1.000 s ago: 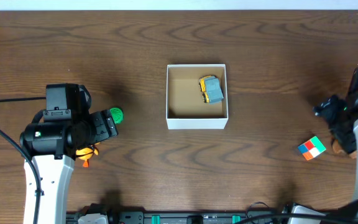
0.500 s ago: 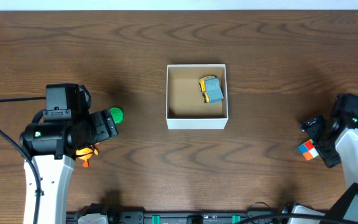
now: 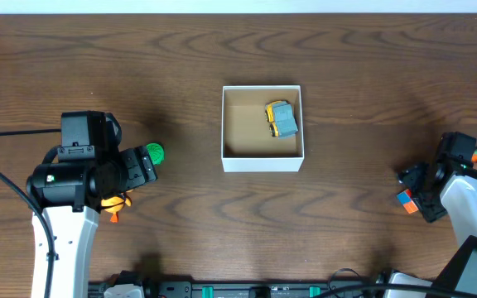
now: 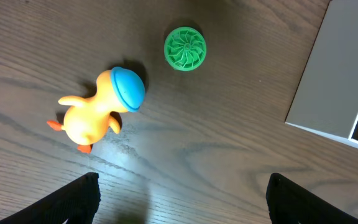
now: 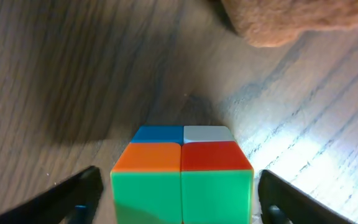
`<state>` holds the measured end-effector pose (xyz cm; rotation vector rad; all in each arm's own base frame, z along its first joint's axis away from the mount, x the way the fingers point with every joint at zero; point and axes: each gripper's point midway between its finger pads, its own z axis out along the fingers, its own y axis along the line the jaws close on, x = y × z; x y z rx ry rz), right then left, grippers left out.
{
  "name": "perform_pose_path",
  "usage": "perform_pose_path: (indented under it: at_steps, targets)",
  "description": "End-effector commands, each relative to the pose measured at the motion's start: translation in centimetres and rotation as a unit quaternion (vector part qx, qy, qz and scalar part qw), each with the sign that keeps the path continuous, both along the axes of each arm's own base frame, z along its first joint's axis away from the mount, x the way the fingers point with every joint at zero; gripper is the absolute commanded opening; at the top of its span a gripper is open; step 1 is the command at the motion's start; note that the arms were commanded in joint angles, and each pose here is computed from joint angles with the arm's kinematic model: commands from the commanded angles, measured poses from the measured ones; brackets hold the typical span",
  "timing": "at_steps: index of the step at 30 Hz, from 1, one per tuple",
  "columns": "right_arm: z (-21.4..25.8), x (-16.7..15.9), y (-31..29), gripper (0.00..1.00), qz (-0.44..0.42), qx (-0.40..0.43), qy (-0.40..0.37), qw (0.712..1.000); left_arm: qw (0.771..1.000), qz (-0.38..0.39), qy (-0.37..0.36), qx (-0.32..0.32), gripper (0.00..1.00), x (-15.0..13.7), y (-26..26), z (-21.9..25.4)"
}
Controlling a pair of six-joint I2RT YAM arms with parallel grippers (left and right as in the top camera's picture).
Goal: Pack container
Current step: 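Move the right gripper to the colored cube and grasp it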
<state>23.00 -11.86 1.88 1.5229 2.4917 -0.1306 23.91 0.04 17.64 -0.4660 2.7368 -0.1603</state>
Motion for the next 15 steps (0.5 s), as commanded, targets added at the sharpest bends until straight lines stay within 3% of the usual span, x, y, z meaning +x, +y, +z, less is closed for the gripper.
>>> perform_pose_path:
  at_steps: [1, 4, 12, 15]
  targets:
    - [-0.31, -0.38, -0.05, 0.71, -0.004, 0.002, 0.006, 1.000, 1.000, -0.001, -0.010, 0.005, 0.86, 0.30, 0.22, 0.64]
    - [-0.33, -0.45, 0.04, 0.62, -0.004, 0.004, 0.007, 1.000, 1.000, -0.001, -0.010, 0.005, 0.86, 0.30, 0.22, 0.64]
    - [-0.37, -0.38, 0.37, 0.56, -0.001, 0.012, 0.006, 1.000, 1.000, -0.001, -0.010, 0.005, 0.86, 0.30, 0.22, 0.64]
    - [-0.39, -0.46, 0.41, 0.48, -0.001, 0.012, 0.008, 1.000, 1.000, -0.001, -0.010, 0.005, 0.86, 0.30, 0.22, 0.64]
